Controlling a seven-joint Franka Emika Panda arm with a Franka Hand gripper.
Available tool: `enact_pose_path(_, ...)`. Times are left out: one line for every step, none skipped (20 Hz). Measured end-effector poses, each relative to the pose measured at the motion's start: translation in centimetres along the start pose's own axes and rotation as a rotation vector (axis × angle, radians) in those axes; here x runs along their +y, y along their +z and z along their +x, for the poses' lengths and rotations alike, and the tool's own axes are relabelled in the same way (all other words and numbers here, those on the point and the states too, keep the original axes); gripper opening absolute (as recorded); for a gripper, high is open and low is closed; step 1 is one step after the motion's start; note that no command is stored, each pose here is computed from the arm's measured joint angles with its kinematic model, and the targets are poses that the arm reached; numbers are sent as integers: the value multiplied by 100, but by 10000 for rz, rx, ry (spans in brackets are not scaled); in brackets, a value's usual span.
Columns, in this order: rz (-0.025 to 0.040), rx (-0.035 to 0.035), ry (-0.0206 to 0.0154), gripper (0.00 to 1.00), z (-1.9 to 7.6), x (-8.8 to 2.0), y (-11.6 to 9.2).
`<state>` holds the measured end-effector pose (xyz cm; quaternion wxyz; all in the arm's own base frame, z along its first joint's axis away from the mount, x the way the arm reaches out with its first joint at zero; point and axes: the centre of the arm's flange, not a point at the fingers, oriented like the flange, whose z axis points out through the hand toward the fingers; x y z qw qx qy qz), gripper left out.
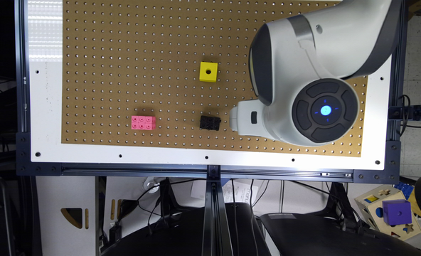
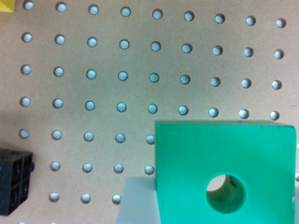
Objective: Pick up green block.
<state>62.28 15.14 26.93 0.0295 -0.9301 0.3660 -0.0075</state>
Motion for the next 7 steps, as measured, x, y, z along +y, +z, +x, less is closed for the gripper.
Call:
enact_pose_path(-6, 3, -2, 0, -2, 0, -36)
enact_pose_path(-13, 2, -3, 0, -3, 1, -56)
enact_pose_path(-19, 0, -3, 0, -4, 2, -62)
enact_pose_path(-20, -1, -2, 0, -4, 2, -61)
enact_pose_path(-20, -1, -2, 0, -4, 2, -61)
enact_pose_path(-21, -2, -2, 0, -4, 2, -61)
enact_pose_path(-20, -1, -1, 0, -4, 2, -61)
